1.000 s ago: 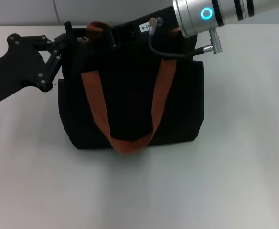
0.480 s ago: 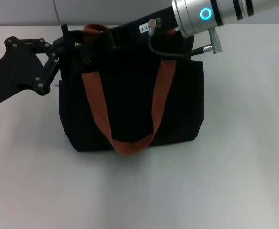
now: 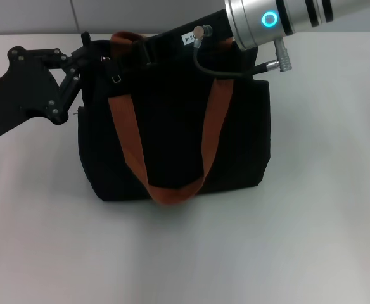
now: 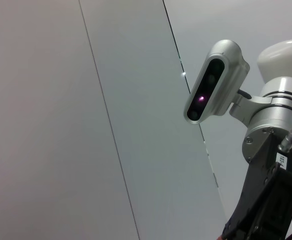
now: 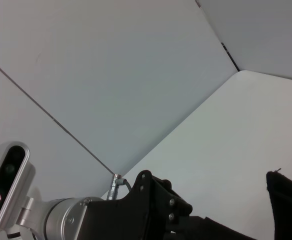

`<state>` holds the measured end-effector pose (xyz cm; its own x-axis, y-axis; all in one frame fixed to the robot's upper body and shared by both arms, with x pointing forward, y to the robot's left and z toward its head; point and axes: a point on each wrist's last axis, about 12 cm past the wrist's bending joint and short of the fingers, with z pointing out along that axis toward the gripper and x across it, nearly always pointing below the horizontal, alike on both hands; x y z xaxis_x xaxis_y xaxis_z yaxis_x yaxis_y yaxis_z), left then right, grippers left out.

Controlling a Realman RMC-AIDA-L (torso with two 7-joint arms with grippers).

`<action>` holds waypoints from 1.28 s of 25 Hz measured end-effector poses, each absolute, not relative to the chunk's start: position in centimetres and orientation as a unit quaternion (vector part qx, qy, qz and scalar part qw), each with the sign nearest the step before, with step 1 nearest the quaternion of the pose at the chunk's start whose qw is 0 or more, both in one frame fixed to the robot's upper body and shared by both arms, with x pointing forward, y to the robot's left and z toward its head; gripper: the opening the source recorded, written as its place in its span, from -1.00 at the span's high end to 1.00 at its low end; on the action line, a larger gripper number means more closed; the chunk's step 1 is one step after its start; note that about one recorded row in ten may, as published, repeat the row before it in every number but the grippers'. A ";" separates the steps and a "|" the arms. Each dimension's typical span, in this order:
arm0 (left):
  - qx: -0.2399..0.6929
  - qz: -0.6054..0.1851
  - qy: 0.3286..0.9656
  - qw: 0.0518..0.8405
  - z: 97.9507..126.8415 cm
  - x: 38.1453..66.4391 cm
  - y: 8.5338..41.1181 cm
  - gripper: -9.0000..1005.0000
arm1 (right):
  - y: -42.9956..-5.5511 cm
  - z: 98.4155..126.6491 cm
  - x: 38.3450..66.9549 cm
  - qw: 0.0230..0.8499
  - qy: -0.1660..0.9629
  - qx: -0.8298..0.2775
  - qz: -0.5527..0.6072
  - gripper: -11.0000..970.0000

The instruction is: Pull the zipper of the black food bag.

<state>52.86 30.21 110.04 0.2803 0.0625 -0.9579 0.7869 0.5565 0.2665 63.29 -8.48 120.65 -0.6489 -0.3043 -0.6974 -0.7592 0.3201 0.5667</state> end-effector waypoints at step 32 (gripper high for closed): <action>0.388 -0.260 0.539 0.700 110.0 52.5 30.4 0.88 | -8.5 120.4 63.6 0.240 0.798 -0.344 0.433 0.98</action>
